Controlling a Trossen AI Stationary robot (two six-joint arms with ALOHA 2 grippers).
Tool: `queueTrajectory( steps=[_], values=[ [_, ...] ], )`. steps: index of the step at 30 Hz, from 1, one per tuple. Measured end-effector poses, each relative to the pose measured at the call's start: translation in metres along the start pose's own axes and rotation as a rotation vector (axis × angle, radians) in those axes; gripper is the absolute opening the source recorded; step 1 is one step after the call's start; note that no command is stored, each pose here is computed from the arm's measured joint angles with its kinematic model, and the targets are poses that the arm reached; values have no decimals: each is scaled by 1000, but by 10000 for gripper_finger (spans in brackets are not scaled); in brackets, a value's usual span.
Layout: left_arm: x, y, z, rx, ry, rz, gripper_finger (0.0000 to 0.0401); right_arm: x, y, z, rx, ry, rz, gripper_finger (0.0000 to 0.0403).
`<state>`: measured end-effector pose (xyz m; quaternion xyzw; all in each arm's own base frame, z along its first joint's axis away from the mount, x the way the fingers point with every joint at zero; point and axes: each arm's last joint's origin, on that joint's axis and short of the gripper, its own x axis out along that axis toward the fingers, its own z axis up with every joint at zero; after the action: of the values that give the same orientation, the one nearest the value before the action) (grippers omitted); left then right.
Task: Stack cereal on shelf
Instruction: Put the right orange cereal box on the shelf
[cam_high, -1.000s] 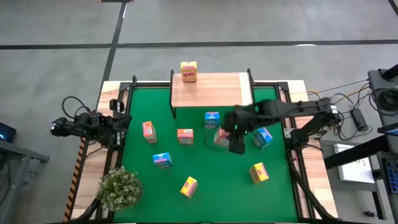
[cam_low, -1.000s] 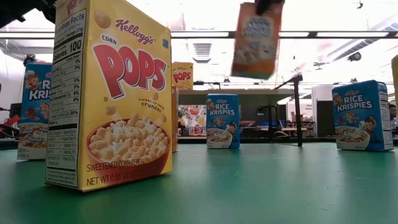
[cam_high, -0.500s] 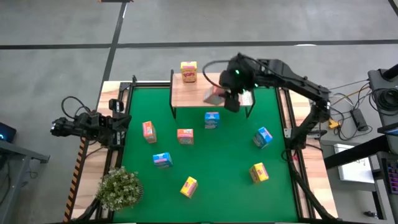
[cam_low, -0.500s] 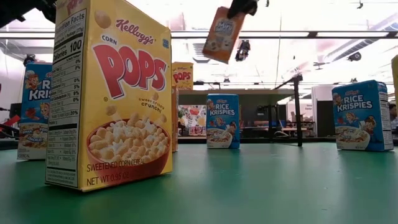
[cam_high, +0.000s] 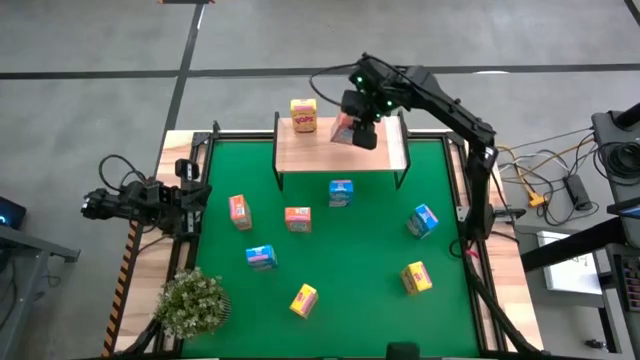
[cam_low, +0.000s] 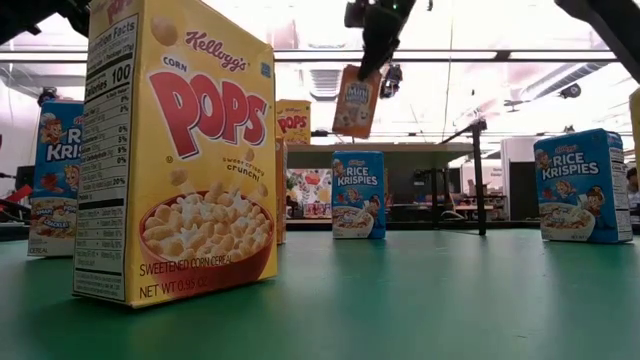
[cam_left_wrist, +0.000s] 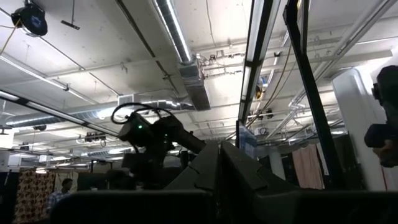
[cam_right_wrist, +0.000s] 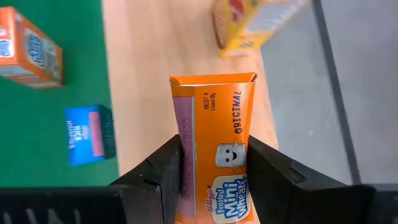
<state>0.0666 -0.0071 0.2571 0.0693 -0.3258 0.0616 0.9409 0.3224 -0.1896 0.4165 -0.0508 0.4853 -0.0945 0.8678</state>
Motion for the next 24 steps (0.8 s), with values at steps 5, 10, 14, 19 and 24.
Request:
queueTrajectory(
  steps=[5,10,14,19,24],
  values=[
    [0,0,0,1,2,-1,0,6,-10,-3,7,8,-11,145],
    [0,0,0,0,1,0,0,17,-14,-2,11,14,-8,146],
    [0,0,0,0,1,0,0,28,-16,-1,20,35,-1,161],
    [0,0,0,0,1,0,0,40,-18,-1,24,52,6,191],
    [0,0,0,0,1,0,0,44,-19,2,23,37,-3,218]
  ],
)
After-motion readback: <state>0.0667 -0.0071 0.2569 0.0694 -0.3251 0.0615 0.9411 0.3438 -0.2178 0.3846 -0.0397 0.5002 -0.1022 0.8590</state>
